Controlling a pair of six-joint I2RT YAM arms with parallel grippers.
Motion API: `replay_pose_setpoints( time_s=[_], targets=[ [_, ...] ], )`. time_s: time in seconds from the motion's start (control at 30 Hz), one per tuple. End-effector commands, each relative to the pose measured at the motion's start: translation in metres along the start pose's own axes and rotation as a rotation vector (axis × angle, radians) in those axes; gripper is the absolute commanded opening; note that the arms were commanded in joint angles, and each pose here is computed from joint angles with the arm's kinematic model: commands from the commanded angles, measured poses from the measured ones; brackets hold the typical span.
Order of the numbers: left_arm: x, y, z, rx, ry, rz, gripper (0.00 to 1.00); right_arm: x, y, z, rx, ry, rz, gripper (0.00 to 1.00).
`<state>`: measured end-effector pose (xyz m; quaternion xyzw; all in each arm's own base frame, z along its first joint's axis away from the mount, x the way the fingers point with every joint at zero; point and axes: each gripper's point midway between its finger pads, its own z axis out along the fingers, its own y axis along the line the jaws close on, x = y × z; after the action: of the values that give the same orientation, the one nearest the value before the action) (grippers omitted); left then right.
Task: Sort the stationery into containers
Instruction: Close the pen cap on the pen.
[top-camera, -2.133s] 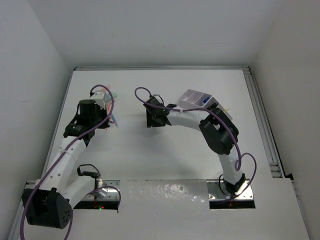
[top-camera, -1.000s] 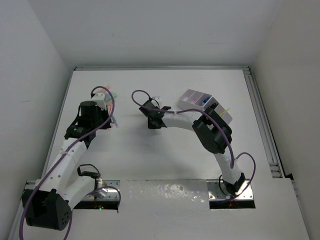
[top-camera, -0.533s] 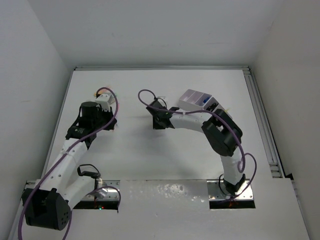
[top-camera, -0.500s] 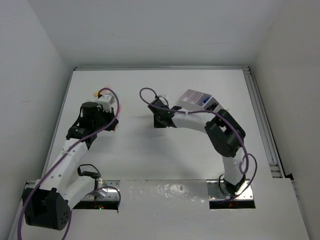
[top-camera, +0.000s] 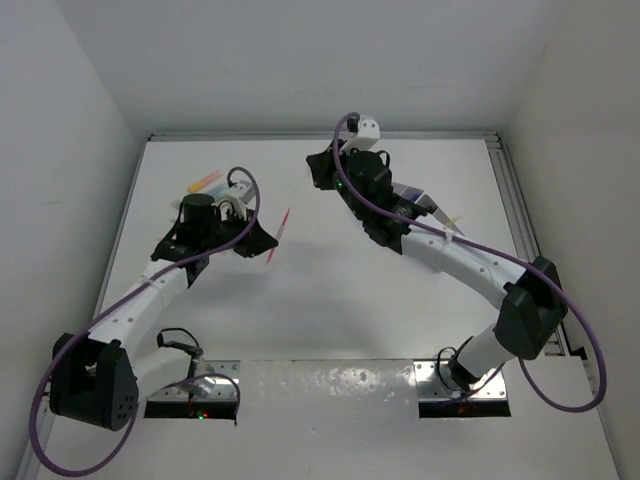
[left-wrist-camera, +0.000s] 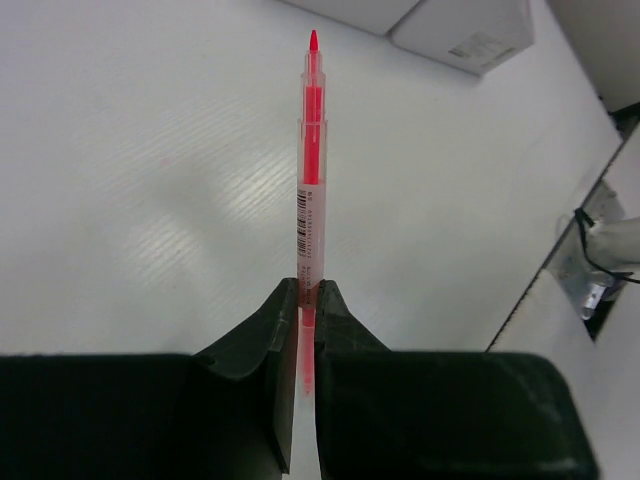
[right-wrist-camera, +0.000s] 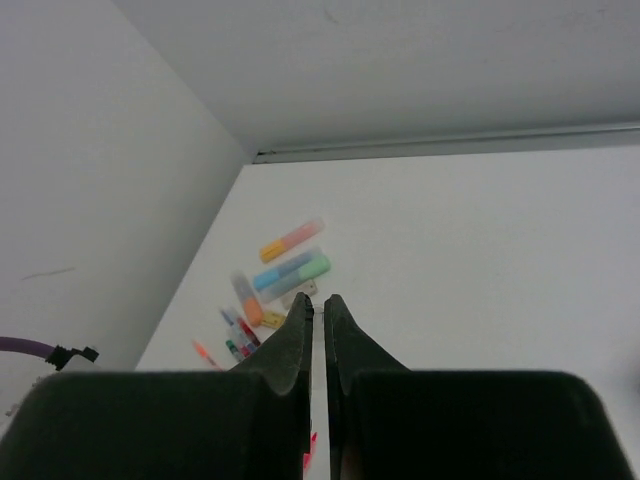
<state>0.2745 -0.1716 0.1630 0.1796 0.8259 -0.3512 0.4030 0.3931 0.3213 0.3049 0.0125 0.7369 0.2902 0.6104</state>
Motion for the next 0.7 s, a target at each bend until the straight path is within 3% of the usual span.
replay_pose_setpoints(
  time_s=[0.0,0.67],
  targets=[
    [-0.044,-0.032,-0.001,0.144,-0.111,0.025,0.0,0.005,0.013,0.009,-0.048,-0.055,0.006,0.0],
    [-0.073,-0.045,0.001,0.2,-0.216,-0.009,0.0,0.019,0.024,0.009,-0.108,-0.057,0.104,0.0]
  ],
)
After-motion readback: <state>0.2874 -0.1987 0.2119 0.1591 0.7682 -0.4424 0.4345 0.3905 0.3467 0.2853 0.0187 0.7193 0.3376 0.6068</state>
